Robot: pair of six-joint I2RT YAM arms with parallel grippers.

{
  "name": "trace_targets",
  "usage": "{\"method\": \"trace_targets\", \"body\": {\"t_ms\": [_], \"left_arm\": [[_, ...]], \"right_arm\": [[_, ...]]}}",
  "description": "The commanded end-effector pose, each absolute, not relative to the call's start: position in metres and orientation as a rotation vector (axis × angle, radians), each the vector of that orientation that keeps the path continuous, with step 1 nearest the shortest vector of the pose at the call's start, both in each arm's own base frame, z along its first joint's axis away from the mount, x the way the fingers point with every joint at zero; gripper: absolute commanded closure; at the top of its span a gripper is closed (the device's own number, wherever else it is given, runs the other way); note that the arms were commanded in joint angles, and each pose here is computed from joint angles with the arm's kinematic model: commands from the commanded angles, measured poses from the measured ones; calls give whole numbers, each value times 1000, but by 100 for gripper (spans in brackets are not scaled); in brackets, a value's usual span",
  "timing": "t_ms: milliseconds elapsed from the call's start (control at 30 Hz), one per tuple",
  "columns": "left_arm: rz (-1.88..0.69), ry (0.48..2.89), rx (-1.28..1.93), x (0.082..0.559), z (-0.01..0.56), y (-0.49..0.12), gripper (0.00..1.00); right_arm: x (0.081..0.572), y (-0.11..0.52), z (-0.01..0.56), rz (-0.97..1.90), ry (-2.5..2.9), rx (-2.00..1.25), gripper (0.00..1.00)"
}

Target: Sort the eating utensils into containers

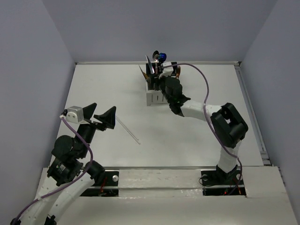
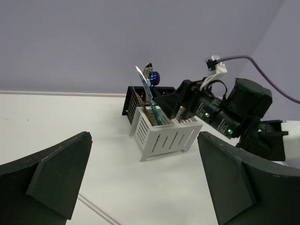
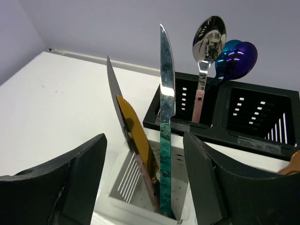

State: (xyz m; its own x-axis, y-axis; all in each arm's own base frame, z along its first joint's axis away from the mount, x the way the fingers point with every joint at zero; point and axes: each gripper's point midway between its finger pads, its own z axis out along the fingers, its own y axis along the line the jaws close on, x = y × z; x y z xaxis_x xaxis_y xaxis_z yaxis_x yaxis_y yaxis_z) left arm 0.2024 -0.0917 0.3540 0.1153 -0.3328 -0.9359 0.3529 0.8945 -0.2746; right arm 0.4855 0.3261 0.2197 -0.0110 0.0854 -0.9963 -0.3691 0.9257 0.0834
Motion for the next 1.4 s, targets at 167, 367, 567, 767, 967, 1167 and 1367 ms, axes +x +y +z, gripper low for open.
{"method": "trace_targets", "body": {"t_ms": [167, 367, 567, 767, 967, 1167, 1367], "left_arm": [[-518, 1331, 5, 202, 360, -91, 1], [-511, 1332, -4, 202, 360, -89, 1], [-511, 1333, -3, 202, 360, -90, 1], [-510, 1335, -4, 203, 359, -90, 1], [-507, 1333, -6, 203, 360, -89, 1], [-508, 1333, -4, 203, 360, -89, 1], [-506, 1333, -7, 203, 360, -88, 1]], "right_arm": [[418, 353, 256, 570, 1631, -365, 68], [343, 401, 200, 653, 1822, -589, 94], [314, 402, 157, 586, 1938, -617, 100], [290, 422, 150, 668, 2023, -803, 100], [288, 439, 128, 627, 2102, -877, 71], [268, 463, 97, 627, 2175, -977, 71], [270, 483, 76, 608, 2213, -989, 79]]}}
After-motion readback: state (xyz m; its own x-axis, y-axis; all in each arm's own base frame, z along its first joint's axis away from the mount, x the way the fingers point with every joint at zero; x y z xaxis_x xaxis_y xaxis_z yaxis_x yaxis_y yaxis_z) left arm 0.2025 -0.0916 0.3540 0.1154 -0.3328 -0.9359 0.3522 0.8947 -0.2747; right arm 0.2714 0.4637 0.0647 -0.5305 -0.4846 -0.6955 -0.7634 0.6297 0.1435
